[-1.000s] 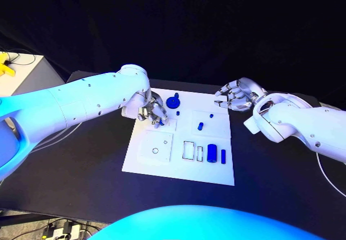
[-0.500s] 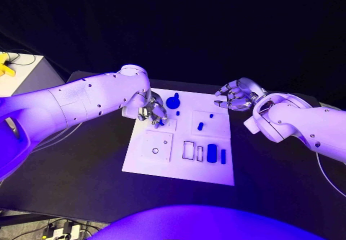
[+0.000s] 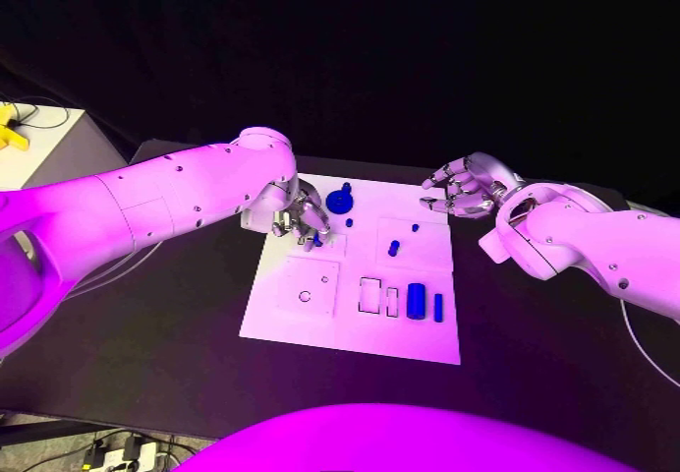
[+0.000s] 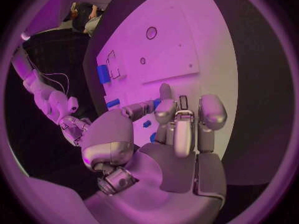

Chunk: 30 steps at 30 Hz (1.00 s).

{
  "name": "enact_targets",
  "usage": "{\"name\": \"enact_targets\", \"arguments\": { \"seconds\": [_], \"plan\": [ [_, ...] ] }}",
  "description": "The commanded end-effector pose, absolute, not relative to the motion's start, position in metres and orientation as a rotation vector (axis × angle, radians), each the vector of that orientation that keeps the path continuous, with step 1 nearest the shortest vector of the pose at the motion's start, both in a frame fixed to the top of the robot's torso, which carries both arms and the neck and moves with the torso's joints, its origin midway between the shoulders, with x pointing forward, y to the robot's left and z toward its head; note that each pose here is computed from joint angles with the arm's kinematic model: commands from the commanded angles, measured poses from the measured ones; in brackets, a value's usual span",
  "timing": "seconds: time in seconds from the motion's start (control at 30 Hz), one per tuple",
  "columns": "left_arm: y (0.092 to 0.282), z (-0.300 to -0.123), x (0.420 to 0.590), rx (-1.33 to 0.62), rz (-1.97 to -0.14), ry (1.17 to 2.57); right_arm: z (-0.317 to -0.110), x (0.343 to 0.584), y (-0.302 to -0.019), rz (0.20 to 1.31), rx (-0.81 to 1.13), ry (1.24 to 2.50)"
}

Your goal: Assemble the parts on the task board

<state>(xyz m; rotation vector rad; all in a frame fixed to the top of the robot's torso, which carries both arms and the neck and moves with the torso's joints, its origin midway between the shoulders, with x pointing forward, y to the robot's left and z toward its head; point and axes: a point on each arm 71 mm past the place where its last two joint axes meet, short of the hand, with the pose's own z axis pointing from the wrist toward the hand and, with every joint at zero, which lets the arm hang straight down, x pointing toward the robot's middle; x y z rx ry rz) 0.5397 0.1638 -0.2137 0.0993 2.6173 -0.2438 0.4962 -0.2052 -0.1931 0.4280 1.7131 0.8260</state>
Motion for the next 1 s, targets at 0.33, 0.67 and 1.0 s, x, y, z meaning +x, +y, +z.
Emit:
{"name": "enact_targets", "arguments": {
  "seconds": [0.33, 0.67, 1.0],
  "plan": [
    [0.16, -0.228, 0.533, 0.145, -0.208, 2.647, -0.193, 0.495, -0.204, 0.835, 0.406, 1.722],
    [0.164, -0.228, 0.532, 0.15, -0.2, 2.65, -0.193, 0.495, -0.204, 0.834, 0.407, 1.723],
    [0.173, -0.228, 0.533, 0.13, -0.183, 2.635, -0.193, 0.495, -0.205, 0.833, 0.407, 1.724]
  ]
}}
